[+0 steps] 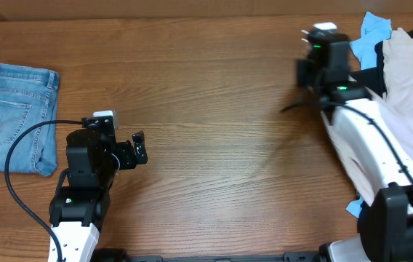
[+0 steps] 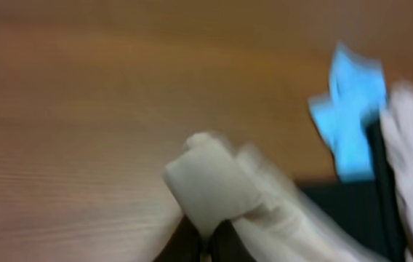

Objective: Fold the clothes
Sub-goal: 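Pull the beige shorts with the right gripper onto the table center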

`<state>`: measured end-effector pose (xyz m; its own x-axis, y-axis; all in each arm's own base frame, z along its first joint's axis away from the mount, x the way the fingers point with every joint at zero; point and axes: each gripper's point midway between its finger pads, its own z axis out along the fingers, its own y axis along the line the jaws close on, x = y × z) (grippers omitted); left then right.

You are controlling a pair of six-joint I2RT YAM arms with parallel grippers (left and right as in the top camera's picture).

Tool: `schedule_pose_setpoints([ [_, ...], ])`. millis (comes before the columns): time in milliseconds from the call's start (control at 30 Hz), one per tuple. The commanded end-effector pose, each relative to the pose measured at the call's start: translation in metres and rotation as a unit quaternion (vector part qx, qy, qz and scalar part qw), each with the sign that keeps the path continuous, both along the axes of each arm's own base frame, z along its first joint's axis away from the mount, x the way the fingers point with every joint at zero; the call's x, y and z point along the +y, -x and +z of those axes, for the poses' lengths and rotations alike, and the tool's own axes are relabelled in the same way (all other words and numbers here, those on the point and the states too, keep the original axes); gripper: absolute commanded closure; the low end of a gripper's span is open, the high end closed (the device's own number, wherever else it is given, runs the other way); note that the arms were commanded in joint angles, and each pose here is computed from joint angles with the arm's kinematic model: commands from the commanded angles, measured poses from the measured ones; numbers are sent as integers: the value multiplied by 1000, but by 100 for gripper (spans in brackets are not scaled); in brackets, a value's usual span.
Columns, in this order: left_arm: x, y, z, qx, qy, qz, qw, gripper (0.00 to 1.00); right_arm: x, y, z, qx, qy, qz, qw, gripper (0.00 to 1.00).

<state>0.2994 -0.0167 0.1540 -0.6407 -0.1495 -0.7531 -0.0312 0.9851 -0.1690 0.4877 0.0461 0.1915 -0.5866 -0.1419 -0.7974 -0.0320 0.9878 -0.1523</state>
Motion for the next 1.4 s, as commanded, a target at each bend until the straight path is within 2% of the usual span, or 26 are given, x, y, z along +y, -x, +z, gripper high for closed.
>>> schedule_pose_setpoints([
  [0,0,-6,12,-17,6,0,1000,0,94,-10,67,-113,-34,106,987,96],
  [167,0,-5,12,-16,6,0,1000,0,151,-15,126,-243,-76,150,955,93],
  [267,0,-5,12,-16,6,0,1000,0,160,-20,123,-253,-89,152,951,85],
  [300,0,-5,12,-16,6,0,1000,0,161,-22,113,-241,-91,150,955,60],
  [333,0,-5,12,-16,6,0,1000,0,159,-23,103,-226,-85,148,959,16],
  [367,0,-5,12,-16,6,0,1000,0,157,-24,96,-215,-80,143,963,0],
  [567,-7,-5,13,-18,19,-15,1000,0,122,-18,73,-158,-36,85,983,0],
  [667,-13,-6,15,-21,31,-28,999,0,105,-6,73,-136,-12,58,989,0],
  [733,-12,-6,15,-18,47,-11,999,0,94,5,78,-121,-4,47,992,0],
  [833,-15,-6,16,-16,79,9,997,0,78,22,87,-105,-32,19,994,0],
  [967,-34,-8,22,-26,90,-15,996,0,36,44,100,-91,-94,-59,990,0],
  [1067,-71,-8,26,-30,114,-56,992,0,-21,71,106,-76,-147,-158,973,0],
  [1200,-116,-10,21,-15,164,-85,983,0,-56,92,107,-61,-137,-200,968,0],
  [1367,-186,-7,-7,56,257,-92,960,0,-73,109,102,-39,-129,-222,966,0],
])
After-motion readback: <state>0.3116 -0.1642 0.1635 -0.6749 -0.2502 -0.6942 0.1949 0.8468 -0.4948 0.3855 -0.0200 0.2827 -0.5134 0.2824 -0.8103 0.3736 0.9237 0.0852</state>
